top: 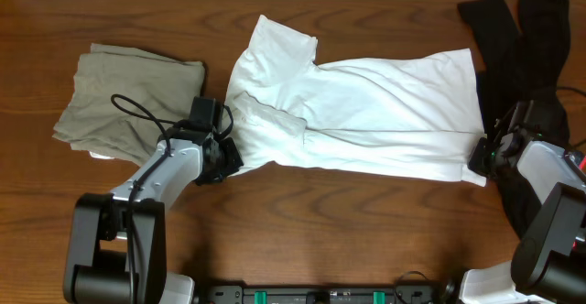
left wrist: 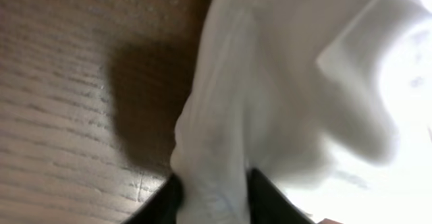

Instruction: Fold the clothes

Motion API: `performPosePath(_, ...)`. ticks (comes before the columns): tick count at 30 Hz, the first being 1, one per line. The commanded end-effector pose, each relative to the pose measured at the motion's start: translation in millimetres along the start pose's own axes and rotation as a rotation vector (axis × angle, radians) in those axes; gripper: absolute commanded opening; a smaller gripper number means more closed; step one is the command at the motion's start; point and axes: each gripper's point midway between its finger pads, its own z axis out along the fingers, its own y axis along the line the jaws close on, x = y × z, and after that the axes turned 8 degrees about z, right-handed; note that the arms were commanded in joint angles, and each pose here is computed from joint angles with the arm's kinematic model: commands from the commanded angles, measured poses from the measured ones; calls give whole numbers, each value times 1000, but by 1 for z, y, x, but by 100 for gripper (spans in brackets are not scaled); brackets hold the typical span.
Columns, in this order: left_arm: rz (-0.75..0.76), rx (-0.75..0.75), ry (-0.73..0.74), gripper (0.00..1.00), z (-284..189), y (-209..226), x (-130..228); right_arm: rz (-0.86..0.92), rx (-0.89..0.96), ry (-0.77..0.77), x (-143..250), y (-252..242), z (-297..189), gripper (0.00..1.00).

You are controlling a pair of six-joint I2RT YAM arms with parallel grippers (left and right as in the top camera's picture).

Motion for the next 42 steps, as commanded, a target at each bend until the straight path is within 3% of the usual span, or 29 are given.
performPosePath(1, 1, -71, 0, 6, 5, 17, 1, 24, 45, 62, 19, -13, 9, 9)
performPosePath(9, -79, -295, -117, 6, -5, 75, -26, 24, 45, 62, 19, -13, 9, 9)
performPosePath(16, -109, -340, -149, 7, -9, 89, -34, 24, 45, 62, 19, -13, 9, 9)
performPosePath(30, -106, -345, 91, 7, -10, 93, 22, 24, 38, 43, 14, -12, 10, 9)
performPosePath(33, -106, -341, 95, 13, -10, 92, 23, 24, -5, 34, 11, -4, 10, 11)
performPosePath(34, -106, -341, 95, 23, -10, 92, 23, 24, -28, 30, 10, 0, 10, 12)
performPosePath(36, -106, -342, 96, 30, -10, 93, 23, 24, -60, 21, 7, 6, 10, 12)
performPosePath(42, -105, -348, 113, 36, -11, 94, 28, 20, -130, -6, -4, 19, 6, 11)
